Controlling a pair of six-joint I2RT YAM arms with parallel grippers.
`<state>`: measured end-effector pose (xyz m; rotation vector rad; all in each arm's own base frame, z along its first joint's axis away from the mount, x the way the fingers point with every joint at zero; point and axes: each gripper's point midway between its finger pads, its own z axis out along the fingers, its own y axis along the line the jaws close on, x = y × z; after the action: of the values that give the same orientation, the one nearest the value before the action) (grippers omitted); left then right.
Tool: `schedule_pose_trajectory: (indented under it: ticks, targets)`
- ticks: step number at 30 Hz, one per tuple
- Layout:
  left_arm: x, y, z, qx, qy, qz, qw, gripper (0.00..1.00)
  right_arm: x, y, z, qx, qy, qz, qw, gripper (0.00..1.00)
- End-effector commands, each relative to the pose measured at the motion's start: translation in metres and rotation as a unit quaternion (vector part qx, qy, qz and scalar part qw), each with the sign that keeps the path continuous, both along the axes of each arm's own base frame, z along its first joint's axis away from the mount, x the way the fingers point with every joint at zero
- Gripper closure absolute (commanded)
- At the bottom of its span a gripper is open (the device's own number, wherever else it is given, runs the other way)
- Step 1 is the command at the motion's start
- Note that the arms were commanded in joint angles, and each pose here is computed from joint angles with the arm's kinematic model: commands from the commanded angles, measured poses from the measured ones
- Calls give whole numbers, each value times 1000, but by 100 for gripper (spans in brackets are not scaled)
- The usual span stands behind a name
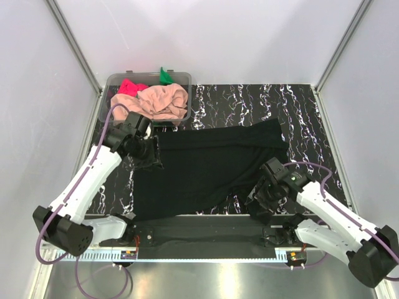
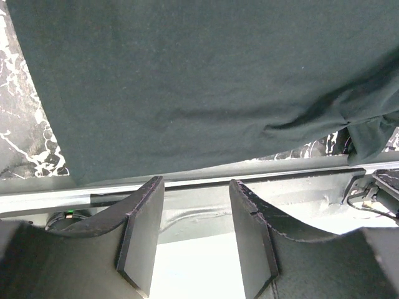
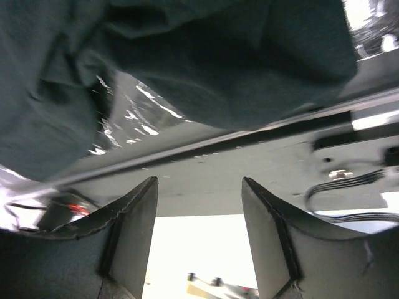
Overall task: Fold and stack the t-shirts
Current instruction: Fold the tshirt
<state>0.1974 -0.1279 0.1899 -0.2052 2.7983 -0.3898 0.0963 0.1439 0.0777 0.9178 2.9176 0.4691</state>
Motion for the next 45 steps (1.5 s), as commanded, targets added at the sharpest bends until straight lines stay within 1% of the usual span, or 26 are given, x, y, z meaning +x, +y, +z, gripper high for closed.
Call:
schedule_pose_trajectory:
  ticks: [1, 3, 6, 7, 8, 10, 11, 14, 16, 17, 18, 19, 21, 23, 25, 27, 29, 32, 33, 35, 37, 38, 41, 42, 44, 45]
  targets:
    - [13, -4, 22, -5, -35, -7, 999, 50, 24, 18, 16, 33, -12, -78, 996, 36]
    - [14, -3, 26, -4, -39, -3, 999, 49, 22, 16, 15, 37, -5, -117, 992, 34]
    - [12, -5, 32, -11, -41, -1, 999, 49, 46, 24, 31, 117, -76, -188, 972, 31]
    - [11, -5, 33, -13, -42, -3, 999, 49, 46, 20, 23, 129, -77, -221, 964, 31]
    - [9, -6, 33, -14, -40, -3, 999, 49, 49, 15, 32, 155, -103, -248, 951, 32]
    - [5, -5, 35, -12, -37, -8, 999, 49, 43, 4, 24, 162, -97, -290, 938, 35]
    - [5, -5, 36, -9, -37, -9, 999, 49, 39, -6, 24, 154, -102, -310, 933, 36]
    - [4, -4, 38, -6, -39, -11, 999, 49, 29, -37, 31, 65, -110, -315, 940, 36]
    - [5, -4, 37, -6, -38, -12, 999, 49, 19, -39, 34, 32, -79, -305, 949, 36]
    - [6, -7, 35, -7, -32, -13, 999, 49, 13, -29, 28, 33, -38, -296, 954, 32]
    - [7, -10, 35, -12, -32, -18, 999, 49, 13, -22, 24, 41, -23, -295, 954, 31]
    - [8, -12, 35, -13, -31, -19, 999, 50, 12, -14, 23, 58, 4, -317, 947, 30]
    - [12, -19, 36, -19, -30, -27, 999, 49, 21, -9, 30, 88, -5, -338, 937, 29]
    - [13, -23, 38, -21, -31, -34, 999, 49, 38, -13, 43, 123, -45, -388, 913, 29]
    - [14, -27, 37, -24, -27, -37, 999, 49, 48, -7, 40, 164, -31, -435, 885, 29]
    - [14, -30, 36, -28, -26, -41, 998, 49, 53, -4, 41, 168, -23, -451, 876, 26]
    - [13, -32, 36, -33, -24, -43, 998, 49, 54, -10, 38, 136, -8, -477, 868, 27]
    - [10, -38, 37, -44, -20, -49, 998, 49, 72, 1, 43, 182, -3, -513, 839, 26]
    - [10, -38, 37, -46, -18, -49, 998, 49, 74, 3, 42, 193, 17, -536, 821, 26]
    - [9, -41, 39, -53, -20, -50, 997, 49, 76, 7, 39, 188, 37, -549, 813, 26]
    - [8, -43, 41, -59, -19, -51, 997, 49, 71, 12, 47, 177, 56, -540, 821, 24]
    - [7, -44, 42, -64, -18, -52, 996, 49, 62, 5, 55, 148, 62, -539, 827, 24]
    - [7, -45, 44, -69, -21, -52, 996, 49, 49, -18, 62, 66, 21, -495, 866, 25]
    - [6, -47, 43, -73, -21, -54, 996, 49, 31, -25, 62, 26, 28, -452, 891, 25]
    - [7, -50, 41, -81, -23, -53, 995, 49, 7, -21, 58, -3, 75, -391, 917, 25]
    - [6, -50, 37, -81, -18, -52, 995, 49, -1, -16, 54, -10, 84, -336, 938, 25]
